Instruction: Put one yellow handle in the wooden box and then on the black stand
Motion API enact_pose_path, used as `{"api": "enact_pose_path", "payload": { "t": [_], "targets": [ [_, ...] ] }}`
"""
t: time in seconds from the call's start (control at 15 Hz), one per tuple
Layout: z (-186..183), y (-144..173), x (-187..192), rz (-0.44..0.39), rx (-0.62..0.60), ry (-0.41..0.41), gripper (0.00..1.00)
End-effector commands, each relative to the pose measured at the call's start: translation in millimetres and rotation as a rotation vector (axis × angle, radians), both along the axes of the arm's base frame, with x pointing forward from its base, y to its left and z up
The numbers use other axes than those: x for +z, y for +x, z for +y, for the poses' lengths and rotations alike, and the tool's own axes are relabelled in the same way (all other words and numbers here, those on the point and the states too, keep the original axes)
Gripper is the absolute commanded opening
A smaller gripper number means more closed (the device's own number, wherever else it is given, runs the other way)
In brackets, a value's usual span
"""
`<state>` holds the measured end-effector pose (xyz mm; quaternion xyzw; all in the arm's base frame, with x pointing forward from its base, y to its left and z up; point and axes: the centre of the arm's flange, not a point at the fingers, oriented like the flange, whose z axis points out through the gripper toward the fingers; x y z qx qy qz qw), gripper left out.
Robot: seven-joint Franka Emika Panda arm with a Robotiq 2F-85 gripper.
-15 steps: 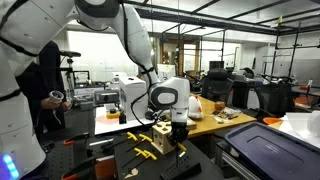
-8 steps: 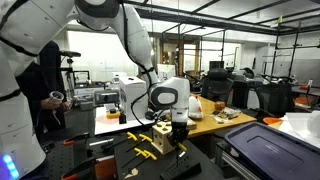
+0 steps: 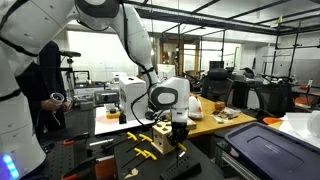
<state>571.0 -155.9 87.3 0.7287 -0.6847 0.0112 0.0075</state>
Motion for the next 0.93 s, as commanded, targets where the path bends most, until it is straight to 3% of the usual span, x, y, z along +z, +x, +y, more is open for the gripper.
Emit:
{"api": "enact_pose_path", "payload": {
  "t": [0.0,0.87],
  "targets": [
    [0.0,-6.0,6.5,0.004,0.007,0.016,0.04],
    [2.7,-4.0,3.1,0.004,0.011,0.027,0.04]
  ]
}}
